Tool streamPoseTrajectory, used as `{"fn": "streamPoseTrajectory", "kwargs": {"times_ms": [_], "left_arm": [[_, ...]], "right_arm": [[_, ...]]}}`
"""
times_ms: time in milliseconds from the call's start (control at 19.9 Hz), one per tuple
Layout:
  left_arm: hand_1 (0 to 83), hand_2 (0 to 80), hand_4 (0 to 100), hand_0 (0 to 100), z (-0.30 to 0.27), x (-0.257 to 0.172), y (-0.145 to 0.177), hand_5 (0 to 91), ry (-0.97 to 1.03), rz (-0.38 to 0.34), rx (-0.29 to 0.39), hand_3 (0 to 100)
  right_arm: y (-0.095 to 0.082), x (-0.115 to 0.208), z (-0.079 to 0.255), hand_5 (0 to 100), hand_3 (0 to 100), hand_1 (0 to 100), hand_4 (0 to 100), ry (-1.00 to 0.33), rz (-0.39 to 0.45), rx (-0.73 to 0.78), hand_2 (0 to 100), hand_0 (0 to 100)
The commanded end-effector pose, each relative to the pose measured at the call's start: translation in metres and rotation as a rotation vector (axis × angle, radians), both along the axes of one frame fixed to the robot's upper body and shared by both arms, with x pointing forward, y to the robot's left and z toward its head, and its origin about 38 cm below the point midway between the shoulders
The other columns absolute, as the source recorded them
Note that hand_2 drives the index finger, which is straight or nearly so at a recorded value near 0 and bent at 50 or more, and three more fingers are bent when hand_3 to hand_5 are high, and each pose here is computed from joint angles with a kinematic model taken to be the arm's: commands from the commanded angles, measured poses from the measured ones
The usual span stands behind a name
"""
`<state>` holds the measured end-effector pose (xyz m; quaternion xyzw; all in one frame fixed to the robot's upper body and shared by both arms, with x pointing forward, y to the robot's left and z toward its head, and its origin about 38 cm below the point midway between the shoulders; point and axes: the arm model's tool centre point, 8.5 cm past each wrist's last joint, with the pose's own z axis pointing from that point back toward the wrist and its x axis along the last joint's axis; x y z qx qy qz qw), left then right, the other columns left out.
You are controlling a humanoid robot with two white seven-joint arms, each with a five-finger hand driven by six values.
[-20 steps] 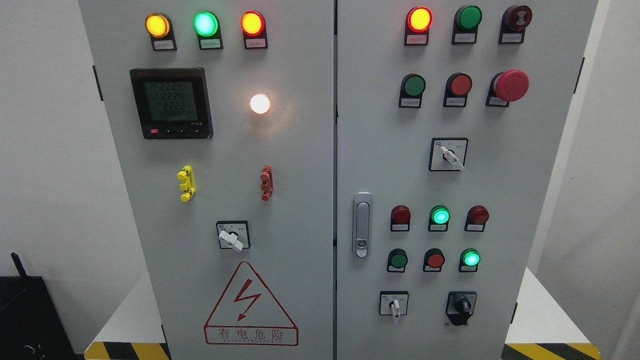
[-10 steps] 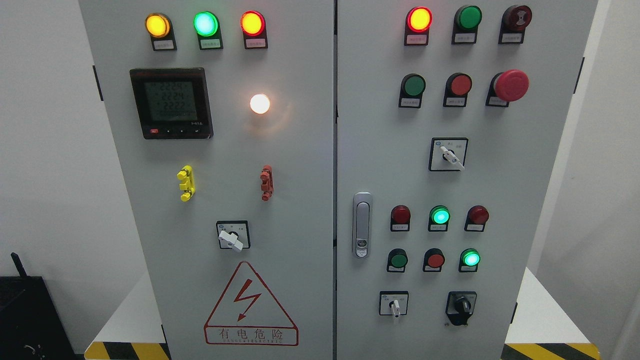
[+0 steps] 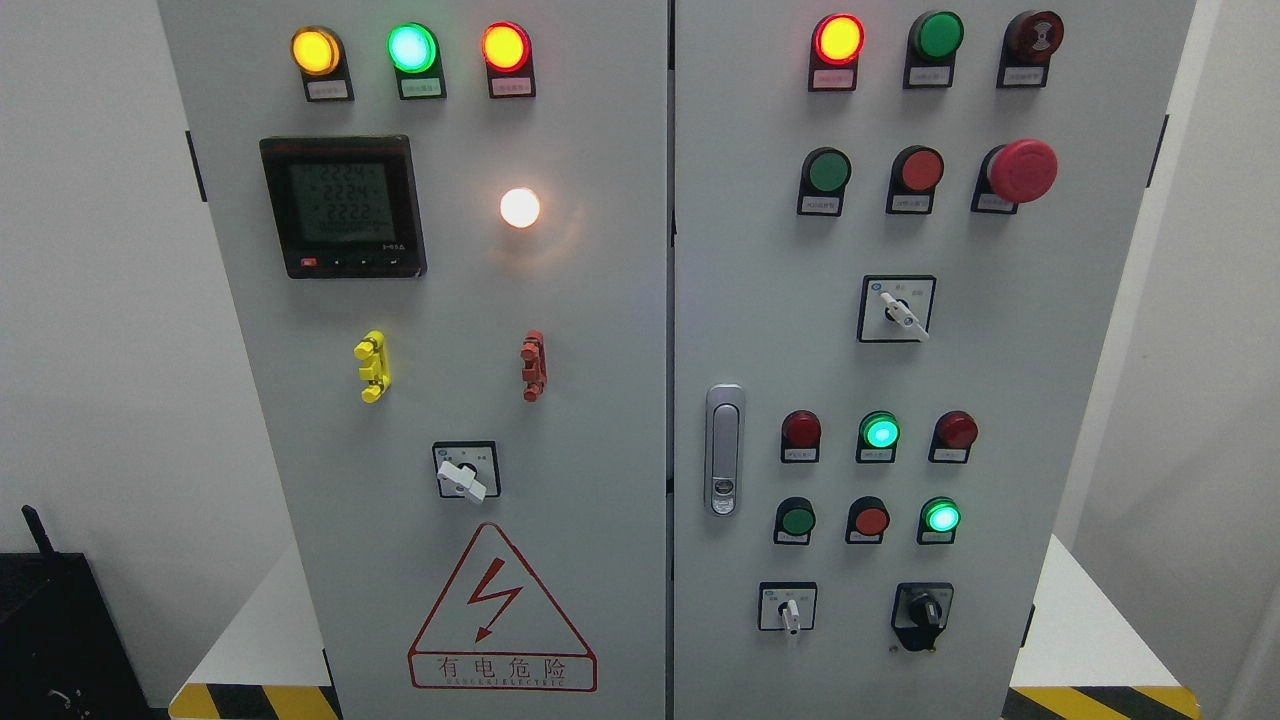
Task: Flip black knob to close circuit
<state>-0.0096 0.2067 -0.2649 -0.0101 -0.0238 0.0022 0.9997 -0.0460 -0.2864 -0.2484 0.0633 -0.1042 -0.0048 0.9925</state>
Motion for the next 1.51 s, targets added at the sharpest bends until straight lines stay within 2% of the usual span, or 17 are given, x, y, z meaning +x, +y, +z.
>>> {"fn": "streamPoseTrajectory", "kwargs": {"times_ms": [0, 251, 352, 553, 603, 704, 754, 804, 854, 955, 1055, 1106, 1156, 1457], "left_arm": [[0.0, 0.0, 2, 0, 0.000, 0.000, 0.001, 0.0, 0.000, 0.018, 0.002, 5], [0.0, 0.0, 2, 0, 0.000, 0.000, 0.001, 0.0, 0.000, 0.018, 0.002, 5], [0.0, 0.0, 2, 0, 0.000, 0.000, 0.000, 0.0, 0.000, 0.018, 0.001, 5], [0.0, 0.0, 2, 0, 0.000, -0.001, 0.001, 0.0, 0.002, 0.018, 0.002, 5], [0.0, 0.0, 2, 0, 0.000, 0.000, 0.001, 0.0, 0.000, 0.018, 0.002, 5], [0.0, 0.0, 2, 0, 0.000, 0.000, 0.000, 0.0, 0.000, 0.018, 0.001, 5], [0.0, 0.0, 2, 0, 0.000, 0.000, 0.001, 0.0, 0.000, 0.018, 0.002, 5], [0.0, 0.0, 2, 0, 0.000, 0.000, 0.000, 0.0, 0.000, 0.018, 0.001, 5], [0.0, 0.0, 2, 0, 0.000, 0.000, 0.000, 0.0, 0.000, 0.018, 0.001, 5], [0.0, 0.0, 2, 0, 0.000, 0.000, 0.000, 0.0, 0.000, 0.018, 0.001, 5], [0.0, 0.0, 2, 0, 0.000, 0.000, 0.000, 0.0, 0.000, 0.018, 0.001, 5], [0.0, 0.0, 2, 0, 0.000, 0.000, 0.000, 0.0, 0.000, 0.018, 0.001, 5], [0.0, 0.0, 2, 0, 0.000, 0.000, 0.000, 0.0, 0.000, 0.018, 0.001, 5], [0.0, 0.0, 2, 0, 0.000, 0.000, 0.000, 0.0, 0.000, 0.018, 0.001, 5]], "right_arm": [[0.026, 0.170, 0.085, 0, 0, 0, 0, -0.628, 0.006, 0.059, 0, 0], [0.025, 0.224, 0.150, 0, 3, 0, 0, -0.891, 0.029, 0.046, 0, 0], [0.024, 0.235, 0.181, 0, 7, 0, 0, -0.989, 0.041, 0.036, 0, 0], [0.029, 0.257, 0.256, 0, 12, 0, 9, -1.215, 0.072, 0.009, 1, 0], [0.027, 0.262, 0.275, 0, 19, 0, 16, -1.268, 0.071, -0.008, 8, 0], [0.024, 0.269, 0.307, 7, 30, 1, 26, -1.361, 0.072, -0.072, 16, 0], [0.023, 0.272, 0.317, 18, 41, 2, 35, -1.388, 0.097, -0.116, 23, 0], [0.019, 0.272, 0.324, 26, 45, 3, 39, -1.407, 0.141, -0.185, 26, 0], [0.012, 0.273, 0.329, 50, 55, 10, 49, -1.426, 0.196, -0.278, 33, 0], [-0.005, 0.276, 0.337, 53, 61, 19, 53, -1.445, 0.315, -0.523, 38, 0], [-0.018, 0.285, 0.350, 55, 69, 28, 58, -1.470, 0.370, -0.736, 46, 0], [-0.021, 0.288, 0.355, 57, 71, 30, 59, -1.474, 0.408, -0.797, 48, 0], [-0.023, 0.291, 0.358, 62, 76, 35, 64, -1.472, 0.448, -0.843, 55, 0], [-0.019, 0.319, 0.391, 74, 92, 37, 71, -1.460, 0.638, -1.140, 71, 0]]}}
